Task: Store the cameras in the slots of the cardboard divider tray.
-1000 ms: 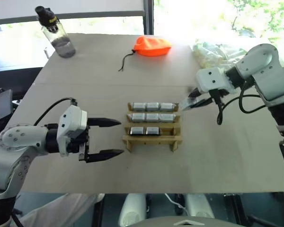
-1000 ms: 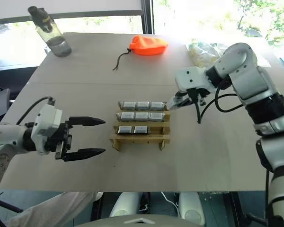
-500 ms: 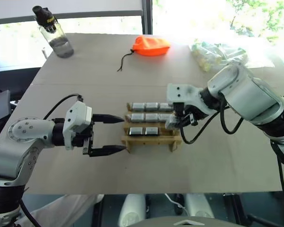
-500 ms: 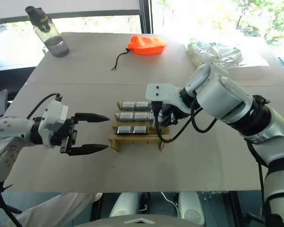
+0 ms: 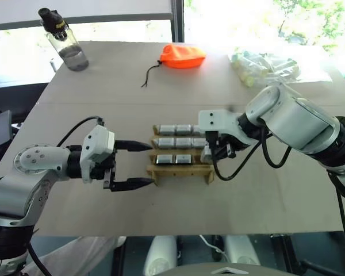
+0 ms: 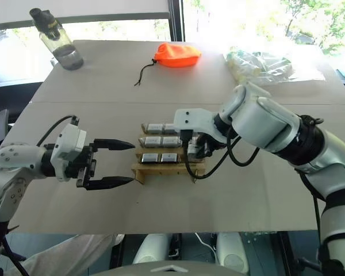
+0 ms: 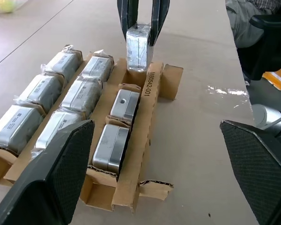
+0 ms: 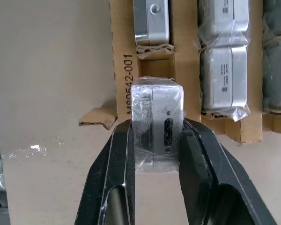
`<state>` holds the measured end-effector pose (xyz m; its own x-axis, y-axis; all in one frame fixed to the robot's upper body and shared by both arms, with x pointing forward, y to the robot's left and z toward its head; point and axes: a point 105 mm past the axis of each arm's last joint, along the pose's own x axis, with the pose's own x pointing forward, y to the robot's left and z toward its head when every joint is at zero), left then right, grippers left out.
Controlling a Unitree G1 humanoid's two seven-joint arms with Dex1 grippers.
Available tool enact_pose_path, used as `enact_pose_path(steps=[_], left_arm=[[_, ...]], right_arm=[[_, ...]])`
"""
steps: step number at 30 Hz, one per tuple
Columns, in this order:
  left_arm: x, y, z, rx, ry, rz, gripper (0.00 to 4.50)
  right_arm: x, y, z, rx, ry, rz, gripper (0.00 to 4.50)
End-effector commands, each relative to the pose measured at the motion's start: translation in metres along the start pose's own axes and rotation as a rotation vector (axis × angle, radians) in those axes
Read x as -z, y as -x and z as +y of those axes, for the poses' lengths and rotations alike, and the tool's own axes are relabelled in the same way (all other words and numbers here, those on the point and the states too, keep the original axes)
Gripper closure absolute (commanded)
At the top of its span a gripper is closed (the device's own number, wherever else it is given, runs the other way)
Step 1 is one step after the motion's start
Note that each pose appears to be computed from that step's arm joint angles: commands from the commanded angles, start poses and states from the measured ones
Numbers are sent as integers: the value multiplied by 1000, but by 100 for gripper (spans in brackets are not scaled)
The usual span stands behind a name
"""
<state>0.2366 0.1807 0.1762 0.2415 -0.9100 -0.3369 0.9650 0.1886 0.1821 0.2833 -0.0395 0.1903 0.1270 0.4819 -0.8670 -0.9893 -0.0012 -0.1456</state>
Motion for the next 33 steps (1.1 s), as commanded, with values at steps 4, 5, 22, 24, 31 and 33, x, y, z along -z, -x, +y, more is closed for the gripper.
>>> enact_pose_path(steps=[4, 5, 22, 24, 31, 33], left_arm=[[-4, 1, -3, -4, -34, -4, 3], [-3, 1, -3, -5, -34, -3, 3], [-2, 5, -2, -22, -51, 10, 3], [-3, 5, -2, -24, -54, 11, 3], [-3, 6, -2, -28, -60, 11, 3], [-3, 6, -2, -30, -60, 11, 3]], right_arm=[[-16, 6, 3, 12, 45, -31, 377], [-16, 6, 4, 11, 45, -31, 377], [-6, -11, 3, 6, 33, -14, 377], [-4, -13, 3, 8, 31, -12, 377], [-2, -16, -1, 20, 28, -5, 377], [-1, -16, -3, 24, 28, -4, 377]])
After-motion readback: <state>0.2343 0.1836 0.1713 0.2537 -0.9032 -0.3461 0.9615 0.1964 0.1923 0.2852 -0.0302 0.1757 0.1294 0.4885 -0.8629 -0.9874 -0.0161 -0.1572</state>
